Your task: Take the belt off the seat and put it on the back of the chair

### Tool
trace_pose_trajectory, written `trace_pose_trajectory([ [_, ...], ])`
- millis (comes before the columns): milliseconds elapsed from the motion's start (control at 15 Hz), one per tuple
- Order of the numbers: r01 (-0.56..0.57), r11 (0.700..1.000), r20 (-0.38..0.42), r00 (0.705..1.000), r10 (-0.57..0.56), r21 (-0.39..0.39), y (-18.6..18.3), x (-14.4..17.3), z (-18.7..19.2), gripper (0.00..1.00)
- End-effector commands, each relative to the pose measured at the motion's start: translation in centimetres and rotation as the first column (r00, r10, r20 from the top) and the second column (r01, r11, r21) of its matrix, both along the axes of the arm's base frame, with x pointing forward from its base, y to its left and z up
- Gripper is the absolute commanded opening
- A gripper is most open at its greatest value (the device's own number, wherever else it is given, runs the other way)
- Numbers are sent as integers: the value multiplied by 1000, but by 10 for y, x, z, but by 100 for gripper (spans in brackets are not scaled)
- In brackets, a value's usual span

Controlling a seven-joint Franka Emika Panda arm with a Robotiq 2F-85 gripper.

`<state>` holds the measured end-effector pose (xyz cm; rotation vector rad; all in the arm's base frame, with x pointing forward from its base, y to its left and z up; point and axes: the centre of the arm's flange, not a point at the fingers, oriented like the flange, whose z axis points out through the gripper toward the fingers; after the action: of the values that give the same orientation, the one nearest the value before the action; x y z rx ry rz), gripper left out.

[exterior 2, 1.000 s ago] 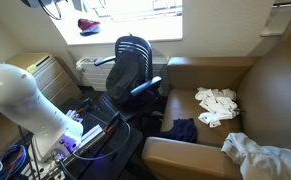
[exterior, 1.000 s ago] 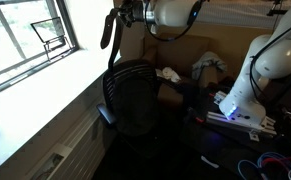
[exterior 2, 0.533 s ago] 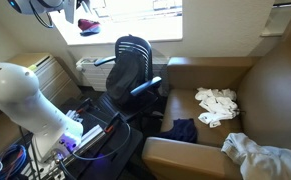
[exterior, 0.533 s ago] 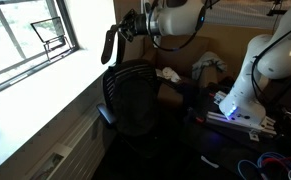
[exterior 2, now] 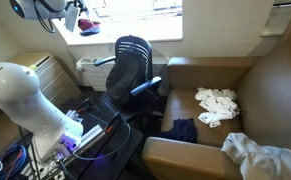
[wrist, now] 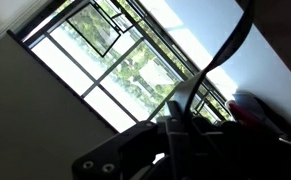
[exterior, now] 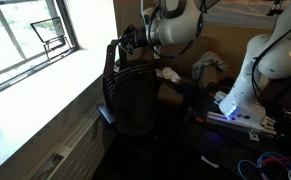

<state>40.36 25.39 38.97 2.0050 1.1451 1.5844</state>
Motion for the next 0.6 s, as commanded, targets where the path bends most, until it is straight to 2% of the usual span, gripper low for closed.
trace_pose_trajectory([
  [0,-51,989,-127,989,69,141,10,-2,-76,1],
  [267,-25,955,-294,949,117,297,19,-9,-110,1],
  [333,-18,970,-235,969,77,241,38,-24,-91,4],
  [533,-10,962,-280,956,89,273,51,-29,-99,4],
])
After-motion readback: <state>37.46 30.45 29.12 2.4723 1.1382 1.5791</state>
